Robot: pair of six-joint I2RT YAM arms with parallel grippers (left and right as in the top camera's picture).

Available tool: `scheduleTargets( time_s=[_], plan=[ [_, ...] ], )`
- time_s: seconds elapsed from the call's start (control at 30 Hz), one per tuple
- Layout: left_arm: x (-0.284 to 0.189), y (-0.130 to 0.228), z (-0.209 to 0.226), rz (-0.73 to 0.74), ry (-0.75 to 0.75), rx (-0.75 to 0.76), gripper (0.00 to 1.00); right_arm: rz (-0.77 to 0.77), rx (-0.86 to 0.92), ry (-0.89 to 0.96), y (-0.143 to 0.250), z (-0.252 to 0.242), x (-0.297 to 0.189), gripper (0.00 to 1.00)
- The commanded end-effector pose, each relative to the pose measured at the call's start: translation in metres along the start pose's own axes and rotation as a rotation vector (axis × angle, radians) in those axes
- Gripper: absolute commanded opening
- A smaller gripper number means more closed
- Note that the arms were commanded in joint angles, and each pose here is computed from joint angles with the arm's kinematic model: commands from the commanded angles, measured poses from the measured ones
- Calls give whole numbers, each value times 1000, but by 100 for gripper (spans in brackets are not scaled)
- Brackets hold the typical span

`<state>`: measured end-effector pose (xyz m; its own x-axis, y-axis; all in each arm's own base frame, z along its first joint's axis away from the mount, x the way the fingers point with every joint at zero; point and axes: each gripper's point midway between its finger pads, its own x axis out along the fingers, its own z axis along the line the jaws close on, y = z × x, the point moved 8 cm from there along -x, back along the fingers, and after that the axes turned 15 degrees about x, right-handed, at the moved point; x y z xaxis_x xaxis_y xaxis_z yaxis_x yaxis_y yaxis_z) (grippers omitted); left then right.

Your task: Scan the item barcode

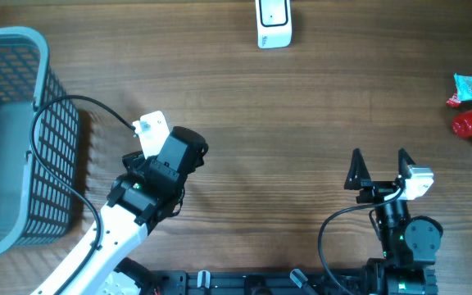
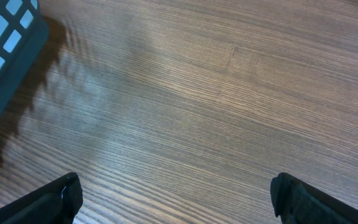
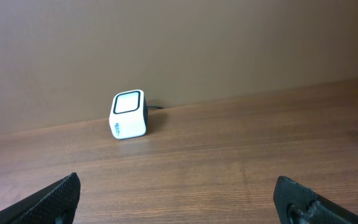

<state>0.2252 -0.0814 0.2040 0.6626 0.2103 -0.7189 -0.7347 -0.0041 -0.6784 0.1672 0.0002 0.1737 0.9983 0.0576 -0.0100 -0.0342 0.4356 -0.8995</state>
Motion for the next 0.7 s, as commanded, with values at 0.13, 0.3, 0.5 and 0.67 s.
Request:
scheduleTargets(
  time_s=[0.13, 0.3, 0.5, 0.67],
  plan=[
    [-2, -3, 0, -28, 0, -7, 100, -18, -6, 12, -2, -1, 0, 100],
    [-16, -49, -17, -407, 182, -238, 100, -18, -6, 12, -2, -1, 0, 100],
    [-54, -62, -10, -913, 377, -98, 100, -18, -6, 12, -2, -1, 0, 100],
    [-61, -46, 21, -951, 454, -50, 100, -18, -6, 12, -2, -1, 0, 100]
  ],
)
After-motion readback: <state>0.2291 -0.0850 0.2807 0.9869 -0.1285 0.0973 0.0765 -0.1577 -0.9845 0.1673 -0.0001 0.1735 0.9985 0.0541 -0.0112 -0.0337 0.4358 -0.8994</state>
